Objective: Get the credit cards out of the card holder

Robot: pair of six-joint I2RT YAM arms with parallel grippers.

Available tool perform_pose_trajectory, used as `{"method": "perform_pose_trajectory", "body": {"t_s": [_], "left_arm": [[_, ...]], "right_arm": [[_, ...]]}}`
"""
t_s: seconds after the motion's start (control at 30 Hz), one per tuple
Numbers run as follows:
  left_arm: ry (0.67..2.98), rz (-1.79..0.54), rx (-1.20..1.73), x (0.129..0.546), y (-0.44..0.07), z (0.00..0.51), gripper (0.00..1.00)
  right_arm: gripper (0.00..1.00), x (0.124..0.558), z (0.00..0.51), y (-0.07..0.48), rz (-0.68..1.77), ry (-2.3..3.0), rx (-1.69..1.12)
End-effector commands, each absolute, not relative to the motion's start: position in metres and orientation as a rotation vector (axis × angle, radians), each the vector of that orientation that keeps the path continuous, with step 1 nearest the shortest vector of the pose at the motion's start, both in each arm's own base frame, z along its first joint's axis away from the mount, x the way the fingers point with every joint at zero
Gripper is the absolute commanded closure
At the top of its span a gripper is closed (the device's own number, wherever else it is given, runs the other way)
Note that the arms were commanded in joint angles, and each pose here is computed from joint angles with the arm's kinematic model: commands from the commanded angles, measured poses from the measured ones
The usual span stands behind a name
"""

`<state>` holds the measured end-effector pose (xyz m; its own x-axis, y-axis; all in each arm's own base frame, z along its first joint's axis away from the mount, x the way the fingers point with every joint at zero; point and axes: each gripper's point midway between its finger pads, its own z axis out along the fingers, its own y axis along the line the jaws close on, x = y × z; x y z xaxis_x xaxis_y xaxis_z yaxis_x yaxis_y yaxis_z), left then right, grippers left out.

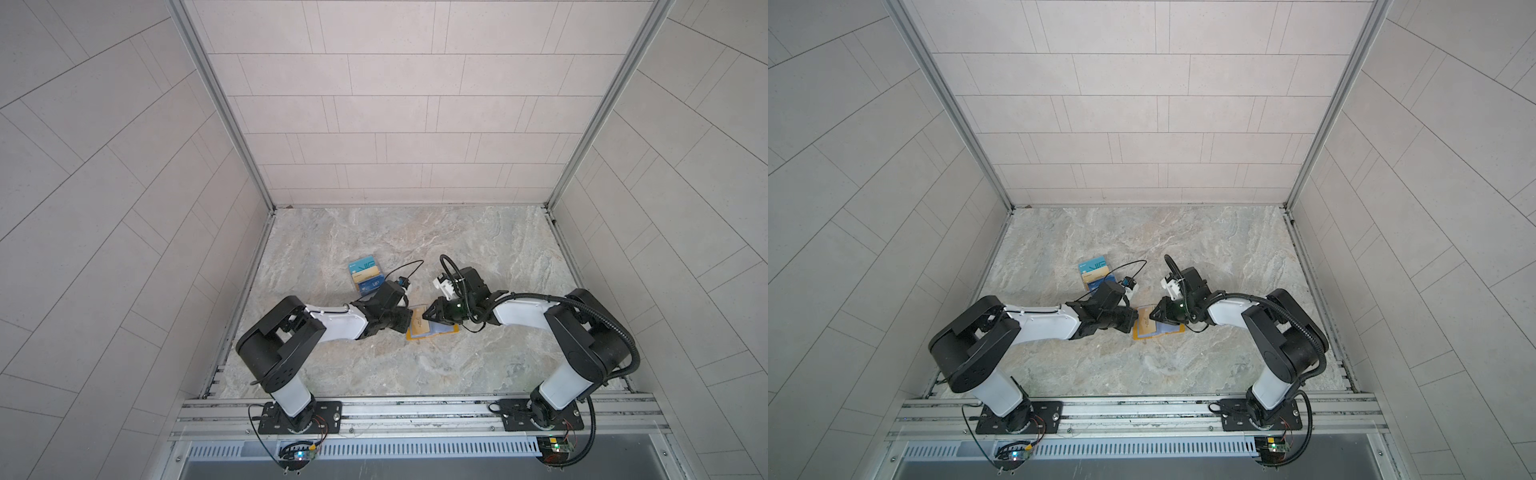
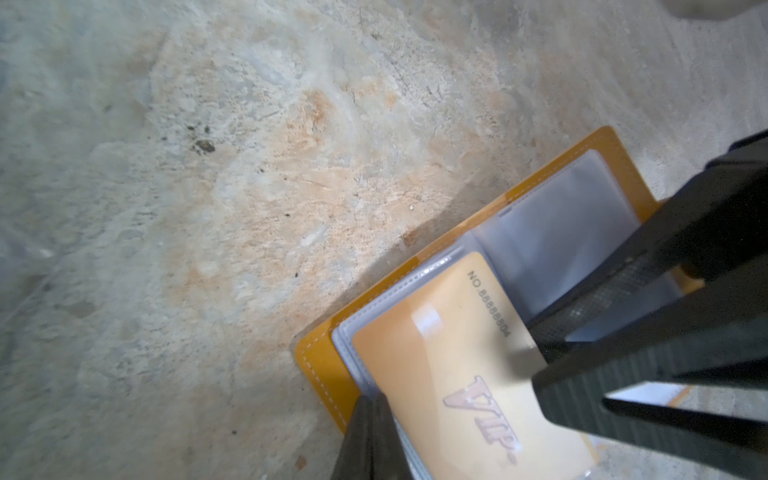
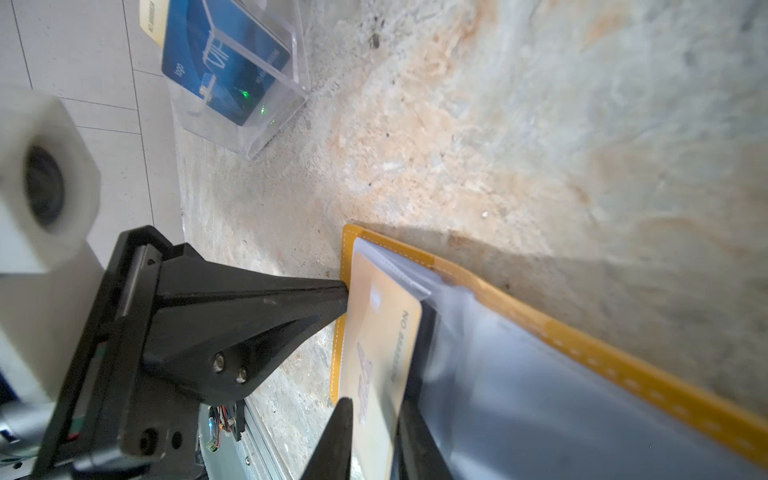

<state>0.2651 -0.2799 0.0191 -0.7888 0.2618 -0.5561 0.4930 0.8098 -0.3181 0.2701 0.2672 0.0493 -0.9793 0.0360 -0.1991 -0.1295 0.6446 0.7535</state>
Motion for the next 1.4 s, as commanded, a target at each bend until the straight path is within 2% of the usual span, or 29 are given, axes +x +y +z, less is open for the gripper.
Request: {"method": "perform_pose_trajectory", "body": {"t_s": [0.0,0.63,1.37], "left_arm": [[2.588,-0.574,0.571,0.249,-0.267,-0.006,0.98],[2.59,-0.584,0.55,0.247,-0.266,-0.009,0.99],[2.598,-0.545,0.547,0.248,-0.26,-0.012,0.99]], "right_arm": [[0.78,0.272,0.067,0.276,1.32,2.599,-0.115],[0.77,0.267,0.038,0.296,1.369,2.673,-0.132],[0.78,0.275,0.076,0.285,1.524,2.514,-0.077]]}}
